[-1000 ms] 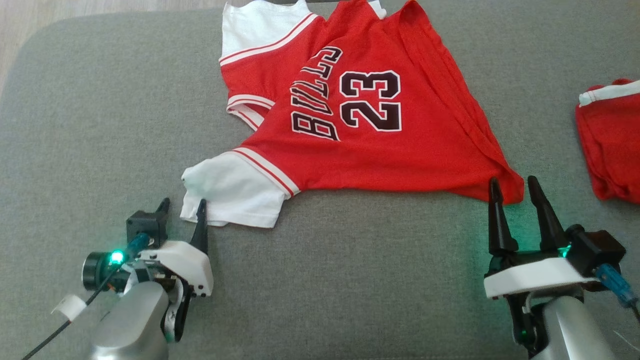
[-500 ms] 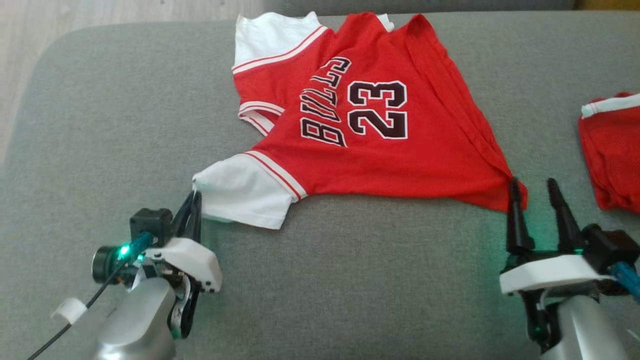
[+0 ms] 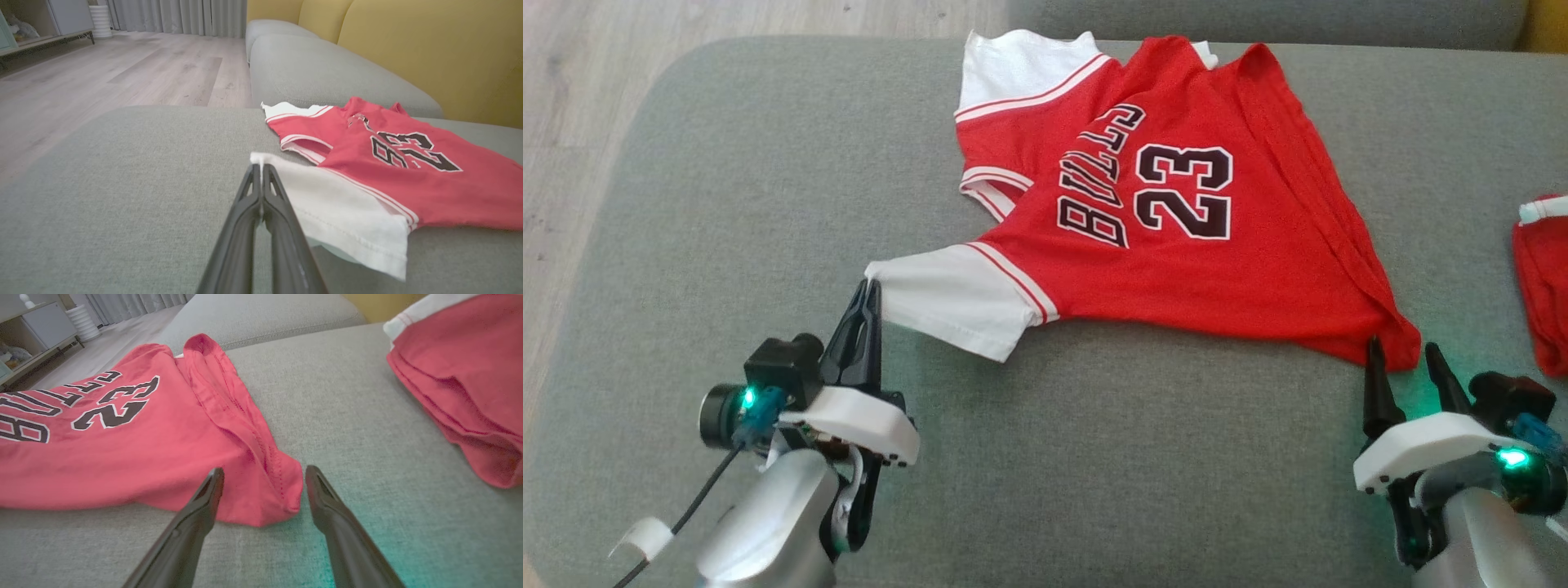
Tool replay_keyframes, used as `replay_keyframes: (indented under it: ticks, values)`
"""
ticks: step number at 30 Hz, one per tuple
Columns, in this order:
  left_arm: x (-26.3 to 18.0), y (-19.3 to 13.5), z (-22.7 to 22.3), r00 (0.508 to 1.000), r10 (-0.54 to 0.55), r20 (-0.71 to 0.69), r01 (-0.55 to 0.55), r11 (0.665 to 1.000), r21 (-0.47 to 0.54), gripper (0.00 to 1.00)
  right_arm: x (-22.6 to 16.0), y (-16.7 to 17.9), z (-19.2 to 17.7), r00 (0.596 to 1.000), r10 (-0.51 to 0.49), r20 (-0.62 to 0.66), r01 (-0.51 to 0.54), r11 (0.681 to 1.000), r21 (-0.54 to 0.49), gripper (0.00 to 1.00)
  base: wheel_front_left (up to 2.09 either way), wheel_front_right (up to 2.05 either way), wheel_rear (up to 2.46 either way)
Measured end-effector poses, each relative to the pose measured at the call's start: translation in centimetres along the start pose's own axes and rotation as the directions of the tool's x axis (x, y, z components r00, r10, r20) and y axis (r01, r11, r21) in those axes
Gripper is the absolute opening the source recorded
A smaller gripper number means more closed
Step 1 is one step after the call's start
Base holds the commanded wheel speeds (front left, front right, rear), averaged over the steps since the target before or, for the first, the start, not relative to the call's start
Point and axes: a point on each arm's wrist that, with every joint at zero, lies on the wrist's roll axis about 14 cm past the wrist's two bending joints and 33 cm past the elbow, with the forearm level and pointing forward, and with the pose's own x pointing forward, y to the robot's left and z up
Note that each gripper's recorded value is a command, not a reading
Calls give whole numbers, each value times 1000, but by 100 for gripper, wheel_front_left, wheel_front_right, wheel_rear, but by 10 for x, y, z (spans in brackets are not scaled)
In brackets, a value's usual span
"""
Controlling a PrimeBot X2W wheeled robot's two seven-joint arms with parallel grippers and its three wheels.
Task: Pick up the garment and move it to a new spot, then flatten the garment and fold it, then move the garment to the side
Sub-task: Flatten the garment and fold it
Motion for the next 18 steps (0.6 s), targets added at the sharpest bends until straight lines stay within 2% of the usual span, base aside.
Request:
replay_keyframes:
  ticks: [5, 13, 14, 15, 16, 18]
  values:
    - [-2, -2, 17, 999, -1, 51, 1, 1000, -7, 0, 1, -5, -18, 998, -23, -62, 24, 999, 23, 100, 0, 0, 0]
    - [-11, -3, 18, 999, -2, 54, 3, 1000, -4, 0, 3, 0, -21, 998, -16, -59, 19, 998, 59, 100, 0, 0, 0]
    - [-11, -3, 20, 998, 0, 60, 0, 1000, -2, 0, 3, 1, -21, 998, -12, -56, 16, 998, 63, 70, 0, 0, 0]
    - [-11, -4, 22, 998, -4, 66, 5, 1000, -2, 0, 3, 3, -21, 998, -5, -56, 9, 998, 66, 25, 0, 0, 0]
    - [-11, -6, 24, 998, -10, 68, 10, 1000, -3, 0, 2, 8, -21, 998, 9, -57, -5, 998, 67, 0, 0, 0, 0]
    - [-11, -7, 26, 997, -9, 75, 9, 1000, -2, 0, 0, 16, -22, 998, 36, -58, -32, 997, 74, 0, 0, 0, 0]
